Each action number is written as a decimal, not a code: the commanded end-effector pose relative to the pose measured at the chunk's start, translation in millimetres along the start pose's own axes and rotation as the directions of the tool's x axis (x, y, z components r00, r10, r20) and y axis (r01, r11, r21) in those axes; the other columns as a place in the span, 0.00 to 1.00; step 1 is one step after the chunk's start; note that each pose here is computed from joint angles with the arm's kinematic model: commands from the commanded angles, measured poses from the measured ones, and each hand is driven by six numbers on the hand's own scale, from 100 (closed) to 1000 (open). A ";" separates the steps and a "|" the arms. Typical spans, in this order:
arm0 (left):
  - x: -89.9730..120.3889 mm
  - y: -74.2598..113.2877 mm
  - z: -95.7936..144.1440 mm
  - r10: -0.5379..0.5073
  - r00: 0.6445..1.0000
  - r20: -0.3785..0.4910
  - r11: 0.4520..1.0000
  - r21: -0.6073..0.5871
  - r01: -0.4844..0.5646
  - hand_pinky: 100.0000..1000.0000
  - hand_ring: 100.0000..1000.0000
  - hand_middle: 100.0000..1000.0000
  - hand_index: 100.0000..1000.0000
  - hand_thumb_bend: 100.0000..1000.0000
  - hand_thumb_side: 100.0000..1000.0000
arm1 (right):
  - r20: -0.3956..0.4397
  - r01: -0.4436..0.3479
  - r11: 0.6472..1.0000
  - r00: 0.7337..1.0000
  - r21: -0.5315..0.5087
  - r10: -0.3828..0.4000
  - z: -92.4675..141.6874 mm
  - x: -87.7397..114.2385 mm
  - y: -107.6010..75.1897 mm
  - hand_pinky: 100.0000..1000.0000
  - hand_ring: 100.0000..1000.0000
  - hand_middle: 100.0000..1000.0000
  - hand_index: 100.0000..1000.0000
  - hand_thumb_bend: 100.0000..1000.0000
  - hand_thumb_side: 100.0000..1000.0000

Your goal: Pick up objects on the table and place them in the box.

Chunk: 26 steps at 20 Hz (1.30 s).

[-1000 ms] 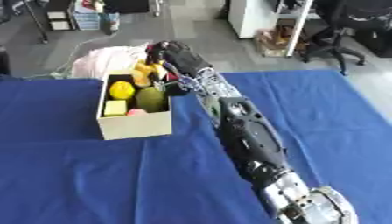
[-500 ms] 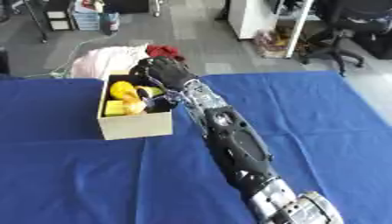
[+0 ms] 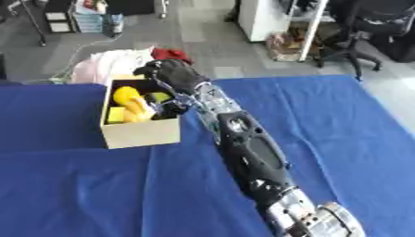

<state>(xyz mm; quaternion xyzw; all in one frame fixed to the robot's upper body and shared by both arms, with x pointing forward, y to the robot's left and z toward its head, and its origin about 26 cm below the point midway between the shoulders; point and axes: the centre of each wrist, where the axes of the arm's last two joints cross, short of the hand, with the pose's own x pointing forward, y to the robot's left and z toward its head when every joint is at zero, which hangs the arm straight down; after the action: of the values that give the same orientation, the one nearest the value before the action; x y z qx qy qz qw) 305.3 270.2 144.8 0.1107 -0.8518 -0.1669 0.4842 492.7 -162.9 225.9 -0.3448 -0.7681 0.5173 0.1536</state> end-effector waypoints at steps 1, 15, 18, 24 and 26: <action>2.2 8.8 -0.3 -0.026 1.000 0.009 0.999 0.023 0.026 0.77 0.51 0.51 0.68 0.00 0.57 | 0.058 0.053 0.991 0.997 -0.124 -0.046 6.2 -10.4 -41.9 0.75 0.66 0.60 0.82 0.00 0.17; -3.2 15.1 5.2 -0.042 0.999 -0.020 0.996 0.083 0.043 0.77 0.50 0.51 0.68 0.00 0.57 | 0.107 0.645 0.712 0.757 -0.279 -0.644 137.5 25.5 -48.7 0.65 0.58 0.54 0.75 0.00 0.41; -5.3 14.7 7.6 -0.038 0.999 -0.030 0.995 0.096 0.041 0.77 0.50 0.51 0.68 0.00 0.57 | 0.056 0.719 0.625 0.669 -0.304 -0.741 165.4 36.7 -30.2 0.64 0.56 0.53 0.73 0.00 0.41; -9.9 11.1 11.9 -0.019 0.999 -0.047 0.992 0.122 0.024 0.77 0.50 0.51 0.68 0.00 0.58 | -0.023 0.805 0.489 0.512 -0.334 -0.859 201.7 61.3 4.5 0.62 0.55 0.53 0.72 0.00 0.47; -11.5 9.7 13.7 -0.013 0.999 -0.052 0.991 0.130 0.019 0.77 0.50 0.51 0.68 0.00 0.58 | -0.058 0.821 0.462 0.472 -0.336 -0.880 211.7 67.3 14.5 0.62 0.55 0.52 0.72 0.00 0.47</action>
<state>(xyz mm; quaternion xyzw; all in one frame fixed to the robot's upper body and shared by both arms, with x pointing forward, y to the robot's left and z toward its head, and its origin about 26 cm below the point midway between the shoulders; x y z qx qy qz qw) 299.5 283.5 127.7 0.1460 -0.8425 -0.1150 0.5056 325.9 -259.3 107.4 0.0112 -0.8688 0.2248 0.4410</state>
